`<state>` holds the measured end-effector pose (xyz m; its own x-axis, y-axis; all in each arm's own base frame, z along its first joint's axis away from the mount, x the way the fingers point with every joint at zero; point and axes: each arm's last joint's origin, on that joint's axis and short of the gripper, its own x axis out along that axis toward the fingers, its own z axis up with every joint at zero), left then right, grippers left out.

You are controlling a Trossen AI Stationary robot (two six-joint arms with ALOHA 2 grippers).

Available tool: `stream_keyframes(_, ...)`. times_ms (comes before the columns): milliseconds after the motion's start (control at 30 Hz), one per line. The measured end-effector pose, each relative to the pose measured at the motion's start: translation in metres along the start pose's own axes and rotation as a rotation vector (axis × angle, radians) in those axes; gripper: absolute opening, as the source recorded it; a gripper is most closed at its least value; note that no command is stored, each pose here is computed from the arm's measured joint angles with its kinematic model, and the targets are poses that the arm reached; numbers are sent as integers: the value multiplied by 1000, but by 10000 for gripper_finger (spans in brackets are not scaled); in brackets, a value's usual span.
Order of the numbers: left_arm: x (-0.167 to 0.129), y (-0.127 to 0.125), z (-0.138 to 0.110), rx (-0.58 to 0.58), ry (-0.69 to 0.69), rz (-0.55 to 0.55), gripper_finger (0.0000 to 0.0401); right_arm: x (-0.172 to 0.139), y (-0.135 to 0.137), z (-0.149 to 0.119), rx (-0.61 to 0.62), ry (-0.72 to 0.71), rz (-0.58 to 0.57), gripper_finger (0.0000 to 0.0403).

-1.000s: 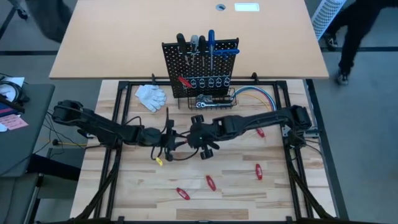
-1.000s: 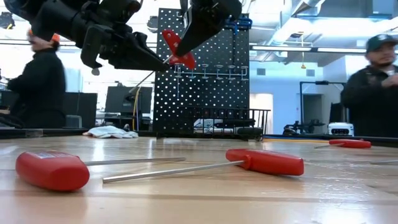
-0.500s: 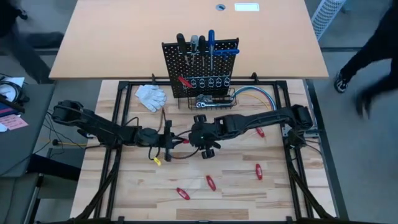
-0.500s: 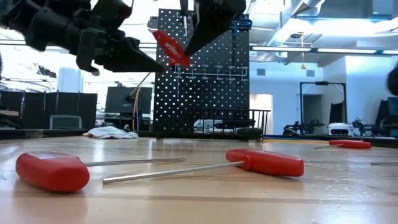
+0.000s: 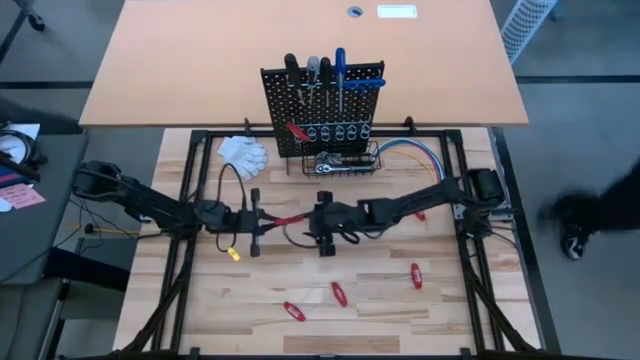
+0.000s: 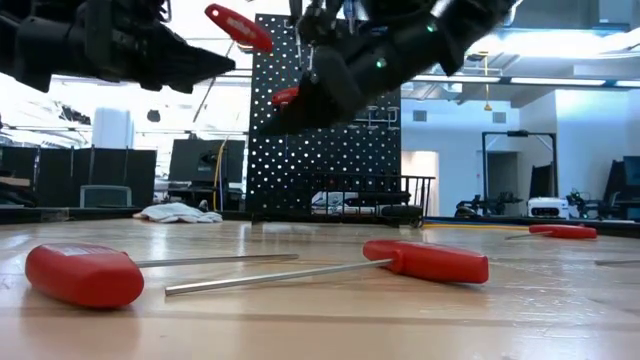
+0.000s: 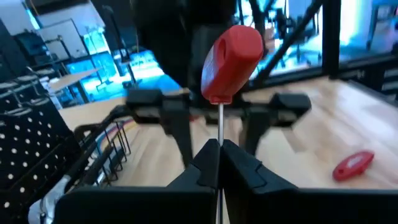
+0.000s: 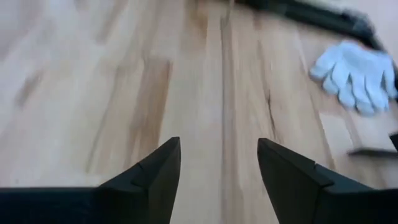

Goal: Hang tools onto peg board
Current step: Hang the red allen wrench on the pegboard

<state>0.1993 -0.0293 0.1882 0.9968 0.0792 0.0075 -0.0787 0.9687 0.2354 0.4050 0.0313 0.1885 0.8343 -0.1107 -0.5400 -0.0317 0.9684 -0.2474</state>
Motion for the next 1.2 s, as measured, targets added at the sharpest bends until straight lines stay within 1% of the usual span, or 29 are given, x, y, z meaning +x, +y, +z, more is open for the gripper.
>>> stream_keyframes(100,-4,1,2,-29,-50,-16,0,-2,8,-6,44,-208,-22,211)
stream_keyframes(200,-5,1,4,-34,-69,-35,0,-9,14,1,47,-375,-37,207)
stream_keyframes(300,-4,1,5,-42,-79,-40,0,-15,17,11,54,-477,-76,206)
stream_keyframes(367,-4,1,5,-46,-88,-39,0,-19,19,16,64,-523,-115,205)
stream_keyframes(433,-4,0,6,-47,-100,-57,0,-22,21,20,72,-558,-129,205)
stream_keyframes(600,-4,0,6,-47,-105,-65,0,-24,22,23,50,-590,-153,201)
stream_keyframes(700,-4,0,6,-47,-105,-65,0,-27,24,25,22,-618,-163,184)
stream_keyframes(867,-4,0,6,-46,-104,-67,0,-28,28,32,-9,-622,-161,134)
stream_keyframes(1000,-4,0,6,-45,-103,-76,0,-25,27,39,-26,-571,-151,84)
stream_keyframes(1100,-4,0,5,-36,-93,-69,0,-25,27,43,-28,-563,-149,45)
stream_keyframes(1133,-4,0,5,-35,-86,-67,4,-26,26,45,-30,-560,-150,37)
stream_keyframes(1200,-3,0,3,-29,-57,-46,20,-34,23,49,-51,-510,-169,36)
